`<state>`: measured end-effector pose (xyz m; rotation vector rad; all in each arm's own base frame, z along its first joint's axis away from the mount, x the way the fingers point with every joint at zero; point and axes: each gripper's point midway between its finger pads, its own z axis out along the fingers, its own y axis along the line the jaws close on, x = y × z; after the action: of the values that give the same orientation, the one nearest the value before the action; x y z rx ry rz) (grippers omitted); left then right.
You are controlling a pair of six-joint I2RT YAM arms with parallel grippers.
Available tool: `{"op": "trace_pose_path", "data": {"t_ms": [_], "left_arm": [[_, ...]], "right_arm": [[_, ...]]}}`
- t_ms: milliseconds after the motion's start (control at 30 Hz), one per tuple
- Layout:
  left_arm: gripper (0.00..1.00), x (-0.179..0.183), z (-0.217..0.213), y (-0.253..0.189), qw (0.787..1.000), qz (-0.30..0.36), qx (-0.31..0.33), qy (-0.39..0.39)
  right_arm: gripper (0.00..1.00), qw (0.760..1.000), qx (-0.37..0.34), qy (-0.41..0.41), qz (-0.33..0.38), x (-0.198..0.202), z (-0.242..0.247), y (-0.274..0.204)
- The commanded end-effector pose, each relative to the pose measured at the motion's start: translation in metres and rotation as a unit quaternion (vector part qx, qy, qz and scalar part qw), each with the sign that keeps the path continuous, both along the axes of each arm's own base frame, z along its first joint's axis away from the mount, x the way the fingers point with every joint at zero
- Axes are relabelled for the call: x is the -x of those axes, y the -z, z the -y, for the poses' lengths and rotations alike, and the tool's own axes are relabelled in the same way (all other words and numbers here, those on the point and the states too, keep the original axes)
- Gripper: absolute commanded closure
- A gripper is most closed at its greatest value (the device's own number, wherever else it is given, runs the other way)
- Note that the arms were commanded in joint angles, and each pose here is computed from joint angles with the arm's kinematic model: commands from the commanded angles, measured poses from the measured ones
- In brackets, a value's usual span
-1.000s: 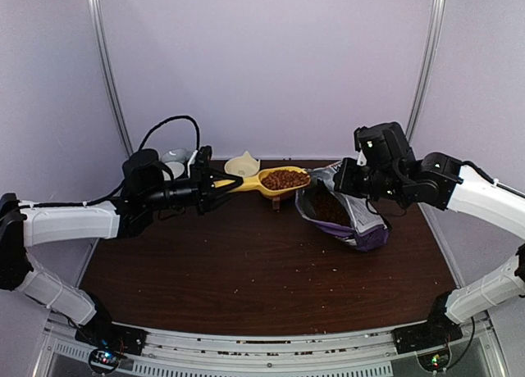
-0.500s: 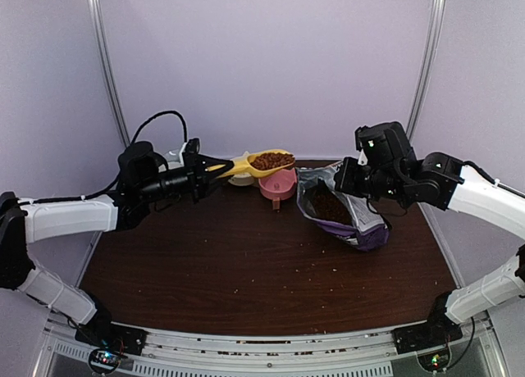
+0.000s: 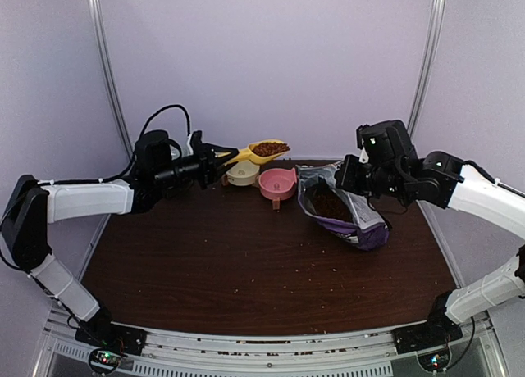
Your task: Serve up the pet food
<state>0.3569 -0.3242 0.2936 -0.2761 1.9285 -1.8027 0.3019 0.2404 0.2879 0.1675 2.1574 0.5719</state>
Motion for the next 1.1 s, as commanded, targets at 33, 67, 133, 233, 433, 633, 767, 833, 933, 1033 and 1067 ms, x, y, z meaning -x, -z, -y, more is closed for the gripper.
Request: {"op": "trace_pose_path", "data": {"t_ms": [33,67,133,233,433,633,767,833,933,1033,1067], "left_arm": [[1.0,-0.025,-0.001,-0.015,0.999,0.041,-0.002,-0.029],[1.0,-0.029,-0.001,-0.012,0.999,0.039,-0.007,-0.032],[1.0,-0.037,0.001,-0.007,0.999,0.036,-0.013,-0.037],[1.0,-0.049,0.004,0.004,0.998,0.028,-0.023,-0.042],[1.0,-0.067,0.007,0.024,0.997,0.019,-0.047,-0.053],[1.0,-0.083,0.004,0.042,0.995,0.014,-0.078,-0.065],[1.0,-0.092,0.006,0.053,0.994,0.009,-0.09,-0.065],[1.0,-0.098,0.005,0.062,0.992,0.003,-0.102,-0.069],[1.0,-0.106,0.004,0.069,0.991,0.002,-0.113,-0.074],[1.0,-0.112,0.006,0.076,0.99,-0.003,-0.125,-0.072],[1.0,-0.114,0.006,0.078,0.989,0.001,-0.132,-0.071]], "right_arm": [[1.0,1.0,-0.02,0.009,0.022,-0.009,0.002,-0.013],[1.0,0.999,-0.021,0.009,0.022,-0.01,0.003,-0.014],[1.0,0.999,-0.023,0.008,0.022,-0.011,0.003,-0.015],[1.0,0.999,-0.023,0.008,0.021,-0.012,0.004,-0.014],[1.0,1.0,-0.023,0.008,0.015,-0.014,0.008,-0.008],[1.0,1.0,-0.024,0.007,0.012,-0.017,0.01,-0.005],[1.0,1.0,-0.027,0.006,0.012,-0.019,0.009,-0.005],[1.0,1.0,-0.026,0.006,0.011,-0.019,0.01,-0.004],[1.0,1.0,-0.026,0.005,0.01,-0.019,0.01,-0.003],[1.0,1.0,-0.026,0.005,0.008,-0.019,0.01,-0.002],[1.0,1.0,-0.026,0.005,0.008,-0.019,0.01,-0.001]]}}
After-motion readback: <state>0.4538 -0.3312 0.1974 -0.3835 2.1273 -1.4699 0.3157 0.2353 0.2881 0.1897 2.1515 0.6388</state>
